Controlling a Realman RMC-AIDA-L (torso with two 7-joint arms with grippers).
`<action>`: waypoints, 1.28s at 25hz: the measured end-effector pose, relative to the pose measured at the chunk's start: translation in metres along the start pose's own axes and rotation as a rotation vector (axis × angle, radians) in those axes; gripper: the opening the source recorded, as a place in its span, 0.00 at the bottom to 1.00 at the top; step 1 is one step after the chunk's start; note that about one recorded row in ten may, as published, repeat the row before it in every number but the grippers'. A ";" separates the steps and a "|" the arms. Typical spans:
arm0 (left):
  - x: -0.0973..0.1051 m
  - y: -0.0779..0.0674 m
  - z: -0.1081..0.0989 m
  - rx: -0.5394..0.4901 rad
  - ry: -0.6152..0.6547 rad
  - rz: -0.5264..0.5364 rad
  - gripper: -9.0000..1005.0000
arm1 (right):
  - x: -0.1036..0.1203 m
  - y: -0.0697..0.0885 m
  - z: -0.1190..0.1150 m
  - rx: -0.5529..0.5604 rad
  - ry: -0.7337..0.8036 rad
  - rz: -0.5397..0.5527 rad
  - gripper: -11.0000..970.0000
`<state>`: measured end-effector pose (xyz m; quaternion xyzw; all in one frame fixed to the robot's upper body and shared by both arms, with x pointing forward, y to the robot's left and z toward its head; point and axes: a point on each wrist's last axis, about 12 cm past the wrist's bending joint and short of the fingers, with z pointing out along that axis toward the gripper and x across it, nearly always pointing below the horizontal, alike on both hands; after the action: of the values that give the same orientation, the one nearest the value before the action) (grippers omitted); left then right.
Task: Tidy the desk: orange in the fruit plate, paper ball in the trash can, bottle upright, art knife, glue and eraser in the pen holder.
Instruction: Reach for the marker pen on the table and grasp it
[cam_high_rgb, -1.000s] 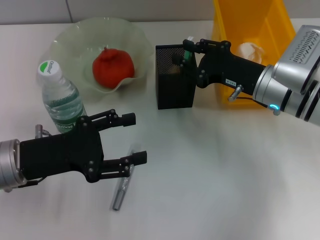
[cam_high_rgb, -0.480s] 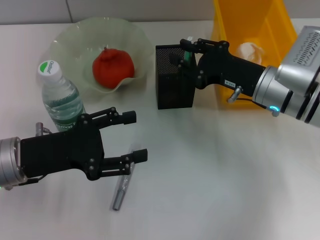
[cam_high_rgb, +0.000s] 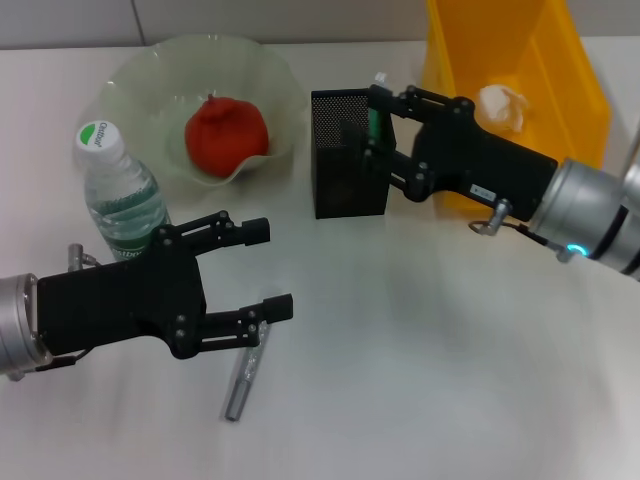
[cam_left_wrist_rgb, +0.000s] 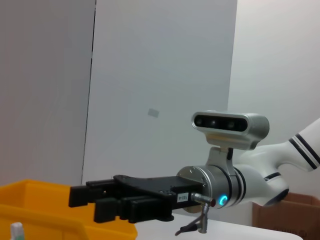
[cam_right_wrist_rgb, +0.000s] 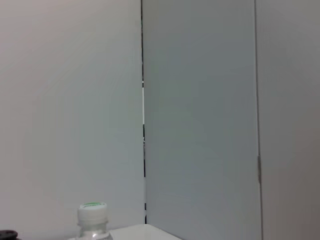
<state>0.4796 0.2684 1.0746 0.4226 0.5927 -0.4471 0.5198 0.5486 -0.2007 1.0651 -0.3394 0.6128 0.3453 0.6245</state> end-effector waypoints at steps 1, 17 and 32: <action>0.000 0.000 0.000 -0.001 0.000 -0.001 0.80 | 0.000 0.000 0.000 0.000 0.000 0.000 0.43; 0.003 -0.002 0.005 0.056 0.058 -0.085 0.80 | 0.018 0.039 -0.063 -0.022 -0.105 0.110 0.80; 0.003 -0.002 0.011 0.082 0.084 -0.105 0.80 | 0.029 0.044 -0.071 0.008 -0.073 0.132 0.80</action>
<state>0.4804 0.2578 1.0714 0.4302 0.6165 -0.4797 0.4525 0.4738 -0.2371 1.0345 -0.2829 0.6119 0.3955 0.6239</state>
